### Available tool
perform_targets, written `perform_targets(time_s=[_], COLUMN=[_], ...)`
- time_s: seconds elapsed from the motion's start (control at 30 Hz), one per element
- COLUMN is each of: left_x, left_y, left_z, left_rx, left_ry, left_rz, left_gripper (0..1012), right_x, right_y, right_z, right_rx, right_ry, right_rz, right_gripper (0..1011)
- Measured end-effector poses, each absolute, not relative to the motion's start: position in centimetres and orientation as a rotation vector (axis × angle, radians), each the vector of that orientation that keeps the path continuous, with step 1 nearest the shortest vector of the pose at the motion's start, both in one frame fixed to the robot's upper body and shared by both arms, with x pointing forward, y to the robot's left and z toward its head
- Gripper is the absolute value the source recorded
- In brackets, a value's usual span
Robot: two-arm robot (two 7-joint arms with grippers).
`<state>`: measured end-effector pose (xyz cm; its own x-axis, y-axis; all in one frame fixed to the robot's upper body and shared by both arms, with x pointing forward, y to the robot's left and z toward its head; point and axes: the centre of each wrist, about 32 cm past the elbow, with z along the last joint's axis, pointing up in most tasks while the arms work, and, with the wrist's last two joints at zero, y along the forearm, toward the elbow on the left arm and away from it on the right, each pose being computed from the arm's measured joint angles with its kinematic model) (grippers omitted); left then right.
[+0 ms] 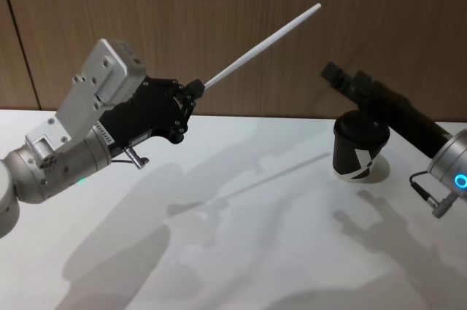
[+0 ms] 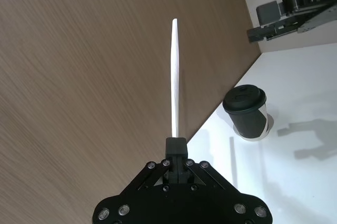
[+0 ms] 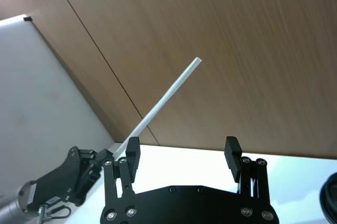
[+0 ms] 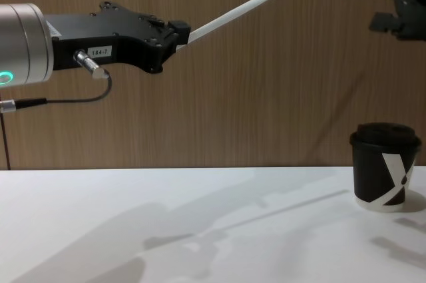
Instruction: Pick up the straw with one hand, pass it to the other hand, and insert it into the cup.
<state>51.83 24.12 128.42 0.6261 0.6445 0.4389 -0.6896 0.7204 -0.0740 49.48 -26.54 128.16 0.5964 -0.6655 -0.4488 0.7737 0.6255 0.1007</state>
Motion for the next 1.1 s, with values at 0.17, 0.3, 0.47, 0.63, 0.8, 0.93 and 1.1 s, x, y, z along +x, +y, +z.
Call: perform_targets(time_s=[0.17,0.3,0.47,0.63,0.8,0.93,1.1], left_x=[51.8,51.8,51.8,51.8,51.8,51.8,51.8], left_y=[24.1,24.1,24.1,24.1,24.1,24.1,24.1], left_z=[128.4,128.4,128.4,128.4,128.4,128.4,128.4], left_rx=[0.105,0.105,0.105,0.105,0.105,0.105,0.105], left_ry=[-0.461,-0.461,-0.461,-0.461,-0.461,-0.461,-0.461], left_rz=[0.767,0.767,0.767,0.767,0.767,0.767,0.767], left_gripper=[0,0,0,0,0,0,0], right_x=[50.1,50.7,51.2,51.6,52.0,52.2,52.5], right_y=[-26.4,-26.1,-25.8,-25.3,-24.6,-24.1,-23.5], right_z=[128.7,129.2,129.5,129.8,130.0,130.2,130.3], right_rx=[0.311,0.321,0.329,0.335,0.336,0.337,0.341], right_ry=[0.415,0.431,0.448,0.469,0.488,0.502,0.522], right_rz=[-0.820,-0.799,-0.792,-0.800,-0.815,-0.825,-0.830], right_gripper=[1001,1001,1001,1001,1001,1001,1001])
